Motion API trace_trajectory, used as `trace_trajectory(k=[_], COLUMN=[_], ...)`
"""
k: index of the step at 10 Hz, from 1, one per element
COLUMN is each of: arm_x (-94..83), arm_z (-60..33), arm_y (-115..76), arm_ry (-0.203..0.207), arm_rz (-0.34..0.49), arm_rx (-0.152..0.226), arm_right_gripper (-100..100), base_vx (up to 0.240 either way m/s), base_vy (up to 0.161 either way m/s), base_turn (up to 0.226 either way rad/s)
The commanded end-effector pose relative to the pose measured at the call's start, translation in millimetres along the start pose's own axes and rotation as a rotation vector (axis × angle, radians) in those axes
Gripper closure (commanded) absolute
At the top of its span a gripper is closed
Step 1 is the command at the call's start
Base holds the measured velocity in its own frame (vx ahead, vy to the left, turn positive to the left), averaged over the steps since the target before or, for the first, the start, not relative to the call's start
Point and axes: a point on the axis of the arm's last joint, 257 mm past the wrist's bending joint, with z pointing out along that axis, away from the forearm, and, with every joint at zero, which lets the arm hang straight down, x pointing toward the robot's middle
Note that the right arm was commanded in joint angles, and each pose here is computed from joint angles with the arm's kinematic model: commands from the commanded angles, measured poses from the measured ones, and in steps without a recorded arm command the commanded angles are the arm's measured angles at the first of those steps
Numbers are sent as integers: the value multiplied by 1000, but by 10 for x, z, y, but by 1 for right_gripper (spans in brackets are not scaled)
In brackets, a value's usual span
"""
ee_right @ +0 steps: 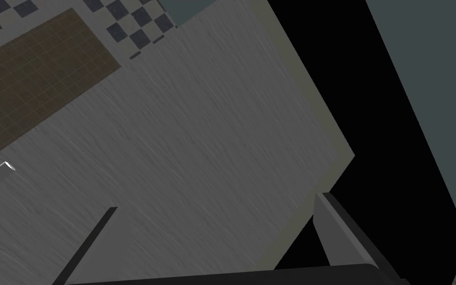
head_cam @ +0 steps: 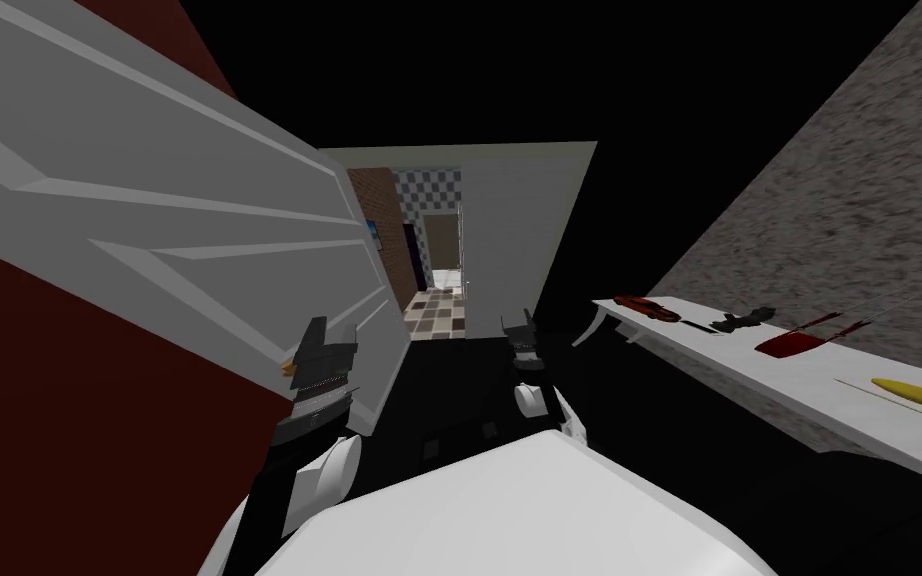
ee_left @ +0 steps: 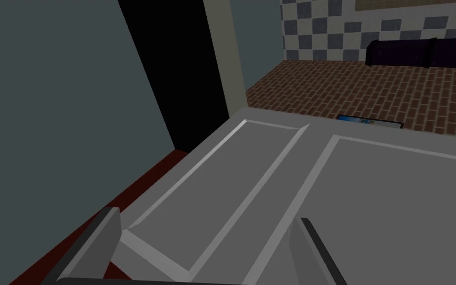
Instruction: Pull the door open
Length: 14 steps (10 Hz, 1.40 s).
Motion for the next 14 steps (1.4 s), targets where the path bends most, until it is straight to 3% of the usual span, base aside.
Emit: trace_trajectory(k=[1, 8, 9, 14], arm_x=[-94, -528, -655, -971], arm_z=[-28, -184, -239, -393], arm_y=[-80, -402, -490, -696], arm_ry=[-20, -121, -153, -239], arm_rz=[38, 197, 242, 352], arm_rx=[12, 51, 58, 69], arm_right_gripper=[-100, -100, -100, -100], base_vx=[104, 99, 141, 117], base_vy=[-10, -4, -27, -17], base_turn=[104, 92, 178, 109])
